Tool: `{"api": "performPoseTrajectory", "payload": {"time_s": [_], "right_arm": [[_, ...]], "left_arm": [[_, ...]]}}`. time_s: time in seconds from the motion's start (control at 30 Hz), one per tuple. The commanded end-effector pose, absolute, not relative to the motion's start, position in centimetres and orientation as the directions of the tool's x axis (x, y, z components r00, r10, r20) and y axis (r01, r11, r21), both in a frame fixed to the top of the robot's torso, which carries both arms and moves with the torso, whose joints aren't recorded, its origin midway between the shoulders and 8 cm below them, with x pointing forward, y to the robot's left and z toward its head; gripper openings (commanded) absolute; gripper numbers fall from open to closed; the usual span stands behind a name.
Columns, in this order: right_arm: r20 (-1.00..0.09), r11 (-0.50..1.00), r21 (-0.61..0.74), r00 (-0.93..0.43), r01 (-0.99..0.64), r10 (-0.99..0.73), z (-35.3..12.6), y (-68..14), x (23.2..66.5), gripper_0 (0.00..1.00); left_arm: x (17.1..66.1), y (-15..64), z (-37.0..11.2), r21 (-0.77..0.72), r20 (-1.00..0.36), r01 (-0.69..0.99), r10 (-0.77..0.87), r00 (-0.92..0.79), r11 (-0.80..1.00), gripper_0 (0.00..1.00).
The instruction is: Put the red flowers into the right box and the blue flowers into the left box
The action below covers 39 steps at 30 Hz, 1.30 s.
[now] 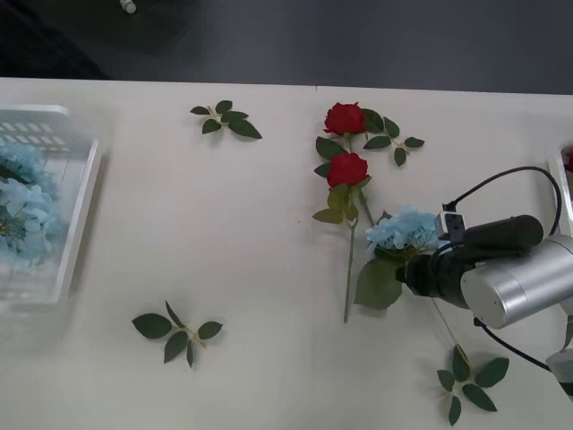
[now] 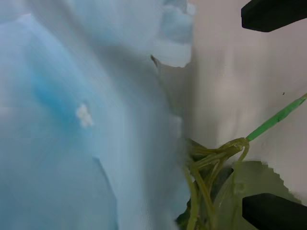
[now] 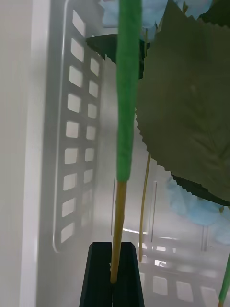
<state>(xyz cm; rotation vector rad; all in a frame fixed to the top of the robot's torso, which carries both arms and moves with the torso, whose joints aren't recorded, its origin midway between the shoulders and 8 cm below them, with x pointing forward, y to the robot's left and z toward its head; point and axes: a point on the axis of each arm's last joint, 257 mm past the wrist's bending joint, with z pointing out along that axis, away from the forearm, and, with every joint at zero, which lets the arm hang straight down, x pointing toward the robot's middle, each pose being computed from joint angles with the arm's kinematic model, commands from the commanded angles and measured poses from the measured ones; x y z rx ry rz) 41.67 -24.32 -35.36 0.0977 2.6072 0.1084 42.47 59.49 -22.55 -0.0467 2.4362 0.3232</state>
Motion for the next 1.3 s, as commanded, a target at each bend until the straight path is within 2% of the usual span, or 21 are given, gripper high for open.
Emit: {"api": "performPoseTrajectory", "payload": {"time_s": [0.03, 0.07, 0.1, 0.17, 0.3, 0.37, 0.43, 0.47, 0.5, 0.57, 0.6, 0.83, 1.1, 1.3], "right_arm": [[-0.523, 0.99, 0.127, -0.844, 0.059, 0.118, -34.2, -23.8, 42.3, 0.52], [-0.522, 0.991, 0.124, -0.845, 0.057, 0.114, -34.2, -23.9, 42.3, 0.38], [-0.52, 0.991, 0.119, -0.847, 0.055, 0.109, -34.2, -24.0, 42.2, 0.31], [-0.51, 0.992, 0.11, -0.854, 0.054, 0.103, -34.4, -24.2, 41.9, 0.24], [-0.494, 0.995, 0.091, -0.865, 0.05, 0.089, -34.7, -24.6, 41.4, 0.0], [-0.489, 0.995, 0.087, -0.868, 0.046, 0.083, -34.8, -24.8, 41.3, 0.0], [-0.488, 0.995, 0.086, -0.869, 0.04, 0.077, -34.8, -24.8, 41.3, 0.0], [-0.488, 0.995, 0.087, -0.87, 0.04, 0.077, -34.8, -24.8, 41.3, 0.0], [-0.486, 0.995, 0.086, -0.871, 0.04, 0.077, -34.8, -24.9, 41.2, 0.0], [-0.48, 0.996, 0.082, -0.875, 0.037, 0.072, -34.8, -25.0, 41.0, 0.0], [-0.477, 0.996, 0.079, -0.877, 0.034, 0.068, -34.9, -25.1, 41.0, 0.0], [-0.458, 0.997, 0.074, -0.887, 0.027, 0.058, -35.2, -25.3, 40.4, 0.0], [-0.461, 0.997, 0.077, -0.885, 0.023, 0.056, -35.0, -25.2, 40.6, 0.0], [-0.477, 0.997, 0.074, -0.878, 0.018, 0.051, -34.3, -25.4, 41.2, 0.0]], "left_arm": [[43.5, 60.6, -21.5, 0.227, -0.652, -0.155, 0.032, -0.757, 0.962, 0.0], [43.7, 60.6, -21.8, 0.224, -0.652, -0.155, 0.03, -0.758, 0.962, 0.0], [43.8, 60.7, -22.0, 0.222, -0.654, -0.158, 0.027, -0.756, 0.962, 0.0], [44.1, 60.7, -22.5, 0.221, -0.659, -0.16, 0.026, -0.752, 0.962, 0.0], [44.3, 60.6, -23.0, 0.226, -0.657, -0.156, 0.032, -0.753, 0.962, 0.03], [44.3, 60.5, -23.0, 0.225, -0.657, -0.154, 0.033, -0.754, 0.962, 0.11], [44.3, 60.4, -23.0, 0.219, -0.657, -0.152, 0.031, -0.753, 0.964, 0.34], [44.3, 60.4, -23.0, 0.219, -0.658, -0.152, 0.031, -0.752, 0.964, 0.59], [44.4, 60.2, -22.9, 0.218, -0.658, -0.148, 0.034, -0.752, 0.965, 0.73], [44.6, 59.7, -22.9, 0.214, -0.661, -0.136, 0.041, -0.75, 0.967, 0.95], [44.8, 59.4, -22.8, 0.213, -0.662, -0.129, 0.046, -0.748, 0.968, 1.0], [45.0, 57.2, -21.4, 0.196, -0.66, -0.076, 0.074, -0.747, 0.978, 1.0], [43.6, 53.4, -17.5, 0.178, -0.644, 0.016, 0.129, -0.754, 0.984, 1.0], [42.7, 49.5, -15.6, 0.048, -0.691, 0.108, 0.111, -0.714, 0.993, 1.0]]}}
